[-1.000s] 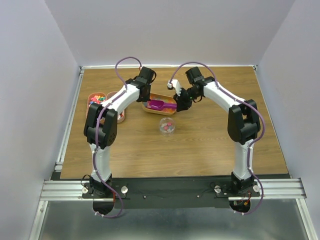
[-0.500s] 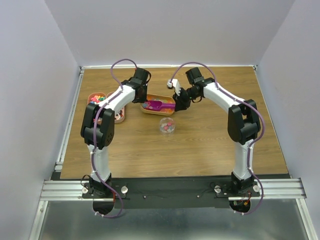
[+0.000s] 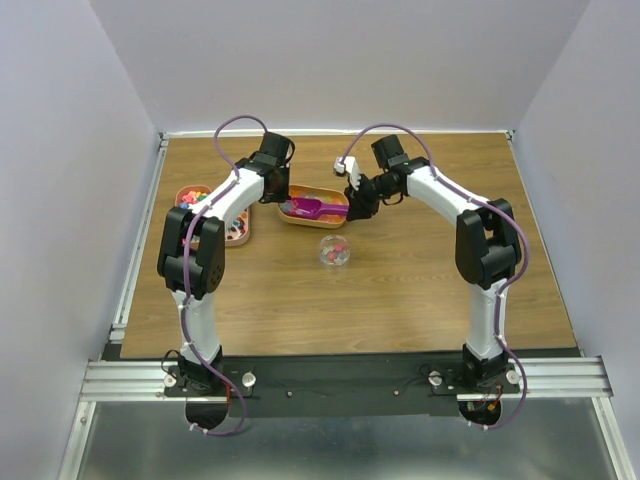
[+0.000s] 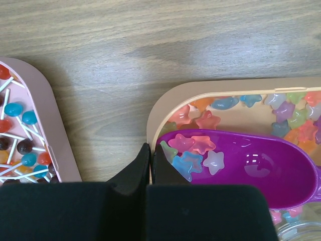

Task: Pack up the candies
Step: Scoop the fake candies from the storage box.

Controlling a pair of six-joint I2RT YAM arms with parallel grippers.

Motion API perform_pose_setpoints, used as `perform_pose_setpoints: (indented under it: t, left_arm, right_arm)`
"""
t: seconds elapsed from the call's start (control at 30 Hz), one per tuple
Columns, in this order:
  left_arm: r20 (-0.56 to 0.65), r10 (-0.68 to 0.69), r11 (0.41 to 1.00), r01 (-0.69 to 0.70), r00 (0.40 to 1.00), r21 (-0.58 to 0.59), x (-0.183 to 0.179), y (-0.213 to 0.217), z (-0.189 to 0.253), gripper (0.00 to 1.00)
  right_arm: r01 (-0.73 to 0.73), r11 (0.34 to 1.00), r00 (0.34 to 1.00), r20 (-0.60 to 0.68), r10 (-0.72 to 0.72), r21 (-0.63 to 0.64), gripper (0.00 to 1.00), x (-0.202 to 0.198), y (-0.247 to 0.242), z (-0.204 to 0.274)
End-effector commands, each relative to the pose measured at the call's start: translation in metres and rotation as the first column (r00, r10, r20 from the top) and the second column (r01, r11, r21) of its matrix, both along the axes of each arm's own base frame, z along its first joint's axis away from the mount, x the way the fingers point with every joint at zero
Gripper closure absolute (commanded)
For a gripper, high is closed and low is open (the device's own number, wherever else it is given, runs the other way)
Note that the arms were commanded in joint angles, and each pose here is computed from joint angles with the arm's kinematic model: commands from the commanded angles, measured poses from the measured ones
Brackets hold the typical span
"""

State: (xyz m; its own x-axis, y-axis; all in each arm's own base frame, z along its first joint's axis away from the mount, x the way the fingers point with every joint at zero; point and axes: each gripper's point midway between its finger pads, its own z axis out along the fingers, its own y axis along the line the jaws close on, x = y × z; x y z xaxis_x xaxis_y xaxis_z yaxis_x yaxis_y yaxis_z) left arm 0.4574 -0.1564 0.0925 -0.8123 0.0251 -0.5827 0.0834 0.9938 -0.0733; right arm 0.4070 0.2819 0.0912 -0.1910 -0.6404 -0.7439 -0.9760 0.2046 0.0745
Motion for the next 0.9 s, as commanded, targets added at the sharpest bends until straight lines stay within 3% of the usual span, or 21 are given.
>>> perform_pose_setpoints:
  t: [0.0, 0.17, 0.7, 0.87]
  left_arm:
    - [0.123, -0.049, 0.981, 0.071, 0.991, -0.179, 0.008, -0.034, 0.054, 1.00]
    - [0.118, 0.002, 0.985, 0.018, 0.993, -0.169, 0.011, -0.011, 0.051, 1.00]
    - [0.055, 0.030, 0.984, -0.020, 0.998, -0.176, 0.009, 0.007, 0.015, 1.00]
    - [0.044, 0.057, 0.990, -0.051, 0.997, -0.130, 0.015, 0.018, 0.006, 1.00]
  right_arm:
    - [-0.050, 0.995, 0.998, 0.034, 0.047, 0.082, 0.99, -0.007, 0.016, 0.016]
    - [-0.038, 0.995, 0.998, 0.043, 0.034, 0.093, 0.99, -0.005, 0.009, 0.021]
    - [0.000, 0.996, 0.998, 0.061, -0.005, 0.090, 0.99, 0.000, -0.005, 0.026]
    - [0.007, 0.997, 0.998, 0.063, -0.012, 0.074, 0.99, -0.001, -0.008, 0.023]
